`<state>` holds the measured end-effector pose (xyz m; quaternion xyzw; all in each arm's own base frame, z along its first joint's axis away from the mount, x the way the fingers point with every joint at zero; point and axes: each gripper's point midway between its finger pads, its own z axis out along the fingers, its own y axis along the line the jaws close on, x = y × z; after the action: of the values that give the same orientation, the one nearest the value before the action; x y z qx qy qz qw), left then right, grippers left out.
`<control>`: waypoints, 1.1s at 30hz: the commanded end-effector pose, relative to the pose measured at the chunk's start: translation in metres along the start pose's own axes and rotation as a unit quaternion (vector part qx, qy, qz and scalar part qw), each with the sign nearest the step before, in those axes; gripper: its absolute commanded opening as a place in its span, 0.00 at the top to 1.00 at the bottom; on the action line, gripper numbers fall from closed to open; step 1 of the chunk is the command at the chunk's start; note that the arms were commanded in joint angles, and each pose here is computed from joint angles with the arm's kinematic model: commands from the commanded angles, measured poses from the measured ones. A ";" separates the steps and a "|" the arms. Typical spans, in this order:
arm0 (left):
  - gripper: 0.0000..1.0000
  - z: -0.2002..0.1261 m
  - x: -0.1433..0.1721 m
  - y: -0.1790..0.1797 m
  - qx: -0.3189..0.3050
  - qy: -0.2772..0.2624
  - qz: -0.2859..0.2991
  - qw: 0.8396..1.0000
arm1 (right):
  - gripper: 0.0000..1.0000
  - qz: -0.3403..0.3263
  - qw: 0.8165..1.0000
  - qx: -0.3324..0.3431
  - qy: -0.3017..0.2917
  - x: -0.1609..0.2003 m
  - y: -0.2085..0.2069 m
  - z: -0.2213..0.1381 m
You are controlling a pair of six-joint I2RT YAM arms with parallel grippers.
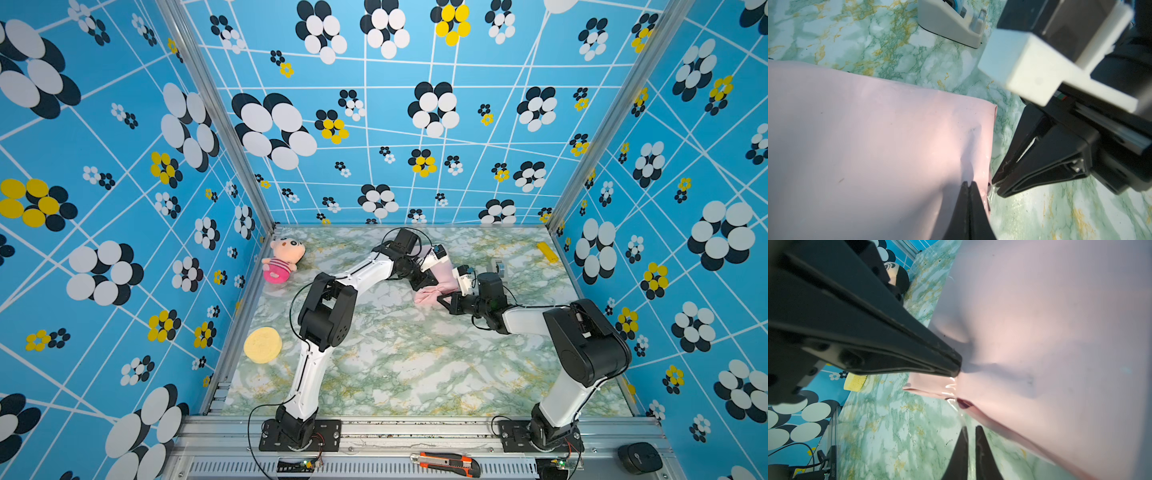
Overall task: Wrap a gift box in wrapping paper
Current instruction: Stick the wrapping paper to the gift box.
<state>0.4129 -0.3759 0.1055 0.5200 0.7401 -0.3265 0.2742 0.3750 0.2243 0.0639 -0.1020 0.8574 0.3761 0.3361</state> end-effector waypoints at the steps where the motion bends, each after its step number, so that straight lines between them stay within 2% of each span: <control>1: 0.98 0.010 0.014 0.009 -0.003 0.012 -0.014 1.000 | 0.89 0.011 1.000 0.011 -0.007 0.000 -0.009 0.003; 17: 0.97 0.012 0.016 0.006 0.005 0.013 -0.015 1.000 | 0.88 0.052 0.997 0.018 -0.062 -0.021 -0.021 0.017; 25: 0.97 0.012 0.016 0.007 0.002 0.013 -0.015 1.000 | 0.70 0.068 0.995 0.022 -0.072 -0.020 -0.024 0.016; 29: 0.97 0.012 0.016 0.007 0.002 0.013 -0.015 1.000 | 0.64 0.066 0.995 0.027 -0.066 -0.012 -0.022 0.006; 33: 0.96 0.012 0.016 0.007 0.002 0.013 -0.015 1.000 | 0.63 0.065 0.996 0.037 -0.058 -0.001 -0.018 -0.009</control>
<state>0.4152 -0.3775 0.1030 0.5207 0.7381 -0.3268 0.2781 0.3859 0.2130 0.0517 -0.0131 0.8533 0.3811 0.3557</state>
